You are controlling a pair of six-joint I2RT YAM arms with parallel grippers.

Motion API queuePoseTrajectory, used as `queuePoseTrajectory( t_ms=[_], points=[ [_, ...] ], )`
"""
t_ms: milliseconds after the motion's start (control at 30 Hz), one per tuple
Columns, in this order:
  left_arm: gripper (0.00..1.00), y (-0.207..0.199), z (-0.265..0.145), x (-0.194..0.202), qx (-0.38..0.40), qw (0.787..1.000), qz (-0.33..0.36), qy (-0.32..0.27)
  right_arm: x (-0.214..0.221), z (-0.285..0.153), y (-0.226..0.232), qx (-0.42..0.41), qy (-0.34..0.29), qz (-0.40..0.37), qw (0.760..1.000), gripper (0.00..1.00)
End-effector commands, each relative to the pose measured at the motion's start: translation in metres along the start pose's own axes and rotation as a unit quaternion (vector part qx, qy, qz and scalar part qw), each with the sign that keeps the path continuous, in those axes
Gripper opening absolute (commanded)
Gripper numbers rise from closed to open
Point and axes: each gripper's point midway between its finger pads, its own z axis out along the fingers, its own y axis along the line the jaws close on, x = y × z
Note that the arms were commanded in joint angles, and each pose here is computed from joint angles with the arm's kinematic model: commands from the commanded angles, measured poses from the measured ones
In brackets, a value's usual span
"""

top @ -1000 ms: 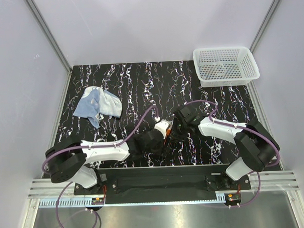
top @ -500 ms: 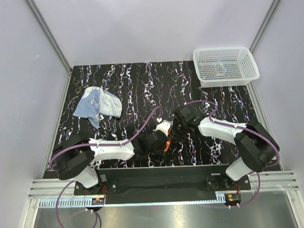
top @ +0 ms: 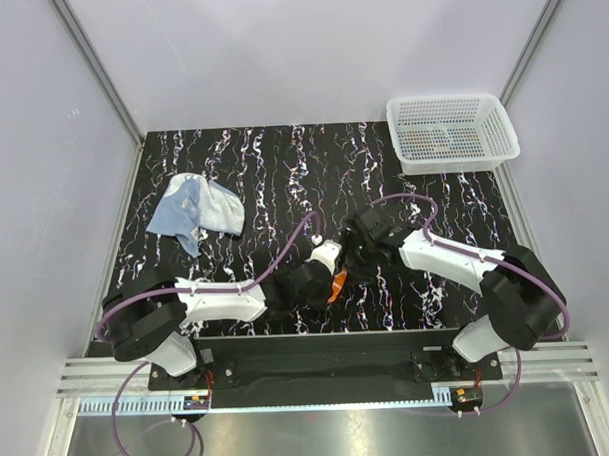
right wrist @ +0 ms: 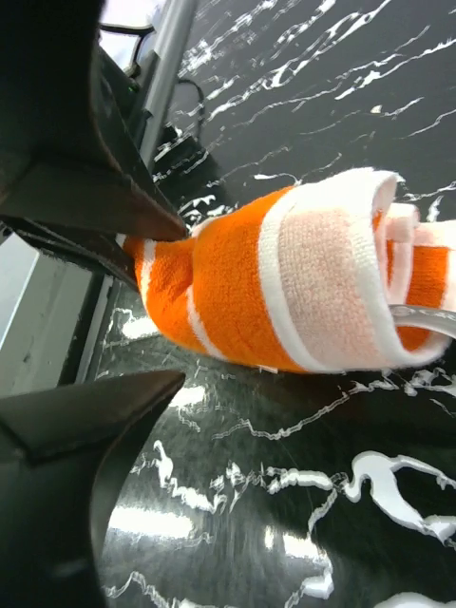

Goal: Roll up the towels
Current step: Roll the towel

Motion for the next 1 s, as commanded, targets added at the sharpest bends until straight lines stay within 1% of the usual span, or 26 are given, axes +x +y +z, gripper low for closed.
queuePoseTrajectory(
  t_ms=[0, 133, 267, 367, 433, 467, 500, 533, 567, 633, 667, 767, 833, 967],
  points=[
    [0.03, 0.002, -0.003, 0.0, 0.011, 1.0, -0.012, -0.003, -0.011, -0.026, 0.021, -0.014, -0.028, -0.024, 0.999, 0.66],
    [0.03, 0.003, -0.005, 0.001, 0.015, 1.0, -0.017, -0.002, -0.023, -0.039, 0.019, 0.0, -0.055, -0.027, 0.998, 0.73],
    [0.02, 0.004, -0.007, 0.0, 0.022, 0.999, -0.026, -0.007, -0.034, -0.049, 0.009, 0.01, -0.077, -0.016, 0.997, 0.75],
    [0.02, 0.006, -0.007, -0.001, 0.034, 0.999, -0.042, -0.009, -0.039, -0.054, 0.003, 0.001, -0.087, -0.007, 0.996, 0.75],
    [0.02, 0.003, -0.01, -0.002, 0.053, 0.997, -0.056, -0.011, -0.043, -0.062, 0.013, -0.039, -0.1, -0.009, 0.994, 0.76],
    [0.01, 0.006, -0.009, -0.006, 0.057, 0.996, -0.066, -0.016, -0.042, -0.06, 0.007, -0.045, -0.1, -0.003, 0.994, 0.76],
    [0.01, 0.007, -0.01, 0.001, 0.068, 0.995, -0.076, -0.007, -0.043, -0.065, 0.011, -0.065, -0.106, -0.002, 0.992, 0.76],
    [0.01, 0.007, -0.011, 0.0, 0.075, 0.994, -0.084, -0.01, -0.044, -0.068, 0.021, -0.097, -0.109, -0.006, 0.989, 0.77],
    [0.01, 0.011, -0.01, -0.007, 0.08, 0.992, -0.098, -0.021, -0.042, -0.065, 0.017, -0.102, -0.106, 0.001, 0.989, 0.77],
    [0.0, 0.013, -0.012, 0.001, 0.102, 0.988, -0.118, -0.011, -0.042, -0.07, 0.028, -0.143, -0.109, -0.007, 0.984, 0.77],
    [0.0, 0.018, -0.011, -0.007, 0.108, 0.985, -0.132, -0.024, -0.038, -0.066, 0.026, -0.149, -0.104, -0.005, 0.983, 0.77],
    [0.0, 0.021, -0.016, -0.008, 0.149, 0.973, -0.177, -0.024, -0.035, -0.064, 0.034, -0.183, -0.097, -0.009, 0.978, 0.77],
    [0.0, 0.027, -0.018, -0.003, 0.16, 0.967, -0.196, -0.023, -0.033, -0.06, 0.04, -0.201, -0.09, -0.014, 0.975, 0.77],
    [0.0, 0.035, -0.022, -0.008, 0.184, 0.956, -0.224, -0.035, -0.029, -0.046, 0.047, -0.236, -0.077, -0.015, 0.968, 0.79]
  ],
)
